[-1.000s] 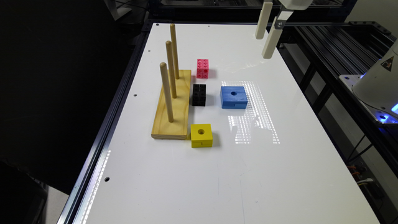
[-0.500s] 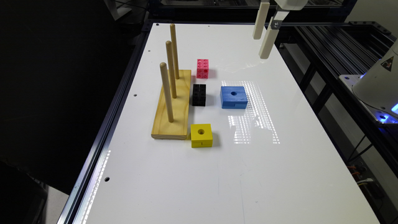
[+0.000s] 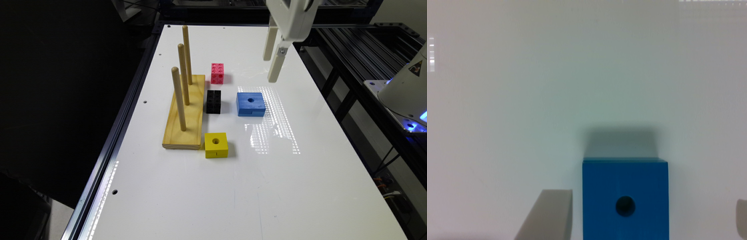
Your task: Pick up blue block.
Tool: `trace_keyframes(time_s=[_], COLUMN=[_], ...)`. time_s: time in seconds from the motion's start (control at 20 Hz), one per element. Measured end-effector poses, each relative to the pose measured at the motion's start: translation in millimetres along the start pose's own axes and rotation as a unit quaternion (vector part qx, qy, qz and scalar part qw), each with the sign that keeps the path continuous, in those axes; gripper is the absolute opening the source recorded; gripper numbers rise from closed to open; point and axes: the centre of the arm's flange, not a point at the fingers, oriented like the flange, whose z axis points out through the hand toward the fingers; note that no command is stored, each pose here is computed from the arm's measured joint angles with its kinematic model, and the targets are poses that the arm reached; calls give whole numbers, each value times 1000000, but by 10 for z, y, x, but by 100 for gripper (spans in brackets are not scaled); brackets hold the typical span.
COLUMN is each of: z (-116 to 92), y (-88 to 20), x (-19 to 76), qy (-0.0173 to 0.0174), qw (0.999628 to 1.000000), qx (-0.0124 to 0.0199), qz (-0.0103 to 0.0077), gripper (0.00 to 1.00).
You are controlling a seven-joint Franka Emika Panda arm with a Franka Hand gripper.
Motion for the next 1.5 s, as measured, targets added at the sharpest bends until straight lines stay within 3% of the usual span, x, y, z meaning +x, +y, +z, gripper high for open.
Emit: trace_keyframes(time_s=[0.3,0.6,0.85,1.0,1.25,1.5], z=[-14,-26,-28,78,341,390], y=[2,30,29,38,13,12], x=[10,56,57,50,79,82], qy=[1598,3277,3460,-484,-1176,-2397], qw=[999998,999990,999989,999994,999994,999990], qx=[1250,1684,1879,-1796,-1013,-1980], qz=[390,2614,2615,2791,3190,3278], gripper=[100,100,100,100,100,100])
